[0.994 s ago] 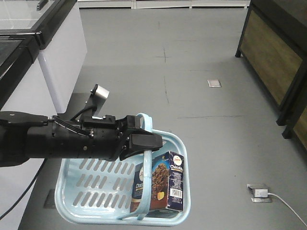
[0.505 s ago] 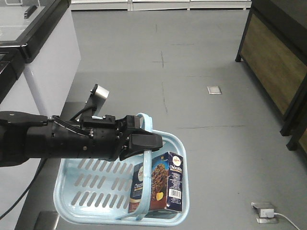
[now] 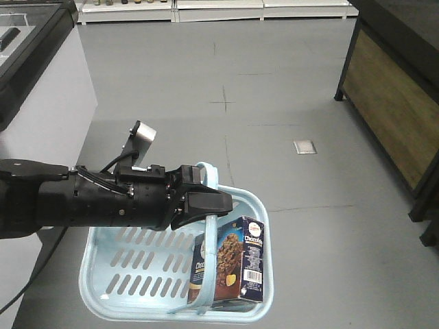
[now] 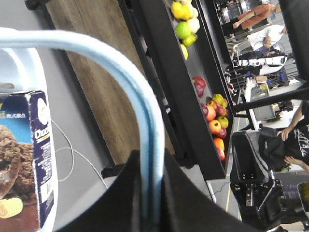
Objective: Left arm holds basket, right arm returns cookies
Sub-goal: 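Drive forward toward the drink shelves holding the basket in the left gripper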
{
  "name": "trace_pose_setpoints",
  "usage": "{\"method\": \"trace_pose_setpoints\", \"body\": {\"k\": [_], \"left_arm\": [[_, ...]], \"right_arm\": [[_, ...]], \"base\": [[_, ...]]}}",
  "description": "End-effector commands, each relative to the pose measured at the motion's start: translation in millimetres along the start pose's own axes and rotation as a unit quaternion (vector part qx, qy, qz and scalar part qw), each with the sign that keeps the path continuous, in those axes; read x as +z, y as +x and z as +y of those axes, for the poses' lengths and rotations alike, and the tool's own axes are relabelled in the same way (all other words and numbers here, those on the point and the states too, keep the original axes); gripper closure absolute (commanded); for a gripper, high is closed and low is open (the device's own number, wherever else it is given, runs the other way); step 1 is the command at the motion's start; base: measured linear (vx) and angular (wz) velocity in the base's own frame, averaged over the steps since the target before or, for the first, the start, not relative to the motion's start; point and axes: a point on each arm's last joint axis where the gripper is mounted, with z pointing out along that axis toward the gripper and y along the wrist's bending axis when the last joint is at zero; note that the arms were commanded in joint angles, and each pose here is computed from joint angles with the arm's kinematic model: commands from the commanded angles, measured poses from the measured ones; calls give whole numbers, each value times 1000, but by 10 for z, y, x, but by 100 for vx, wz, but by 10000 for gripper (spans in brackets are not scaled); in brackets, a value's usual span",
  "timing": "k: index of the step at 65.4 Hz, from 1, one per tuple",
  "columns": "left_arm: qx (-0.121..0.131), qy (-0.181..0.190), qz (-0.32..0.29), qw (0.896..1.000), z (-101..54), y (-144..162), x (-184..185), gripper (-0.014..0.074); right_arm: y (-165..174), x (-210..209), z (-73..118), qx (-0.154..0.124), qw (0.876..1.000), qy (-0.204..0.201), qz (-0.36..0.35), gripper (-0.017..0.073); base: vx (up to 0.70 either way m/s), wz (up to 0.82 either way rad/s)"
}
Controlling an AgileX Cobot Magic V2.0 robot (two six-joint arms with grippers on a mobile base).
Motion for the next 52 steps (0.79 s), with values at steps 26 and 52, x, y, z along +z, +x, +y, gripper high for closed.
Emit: {"method": "trace_pose_setpoints", "body": {"k": [26, 52], "left_arm": [[0, 67, -28, 997, -304, -62, -97, 596], [0, 67, -28, 997, -304, -62, -97, 596]], "right_arm": [[-16, -6, -3, -6, 999, 2, -35, 566], [-16, -6, -3, -6, 999, 2, -35, 566]], "base": [[45, 7], [47, 4]]}}
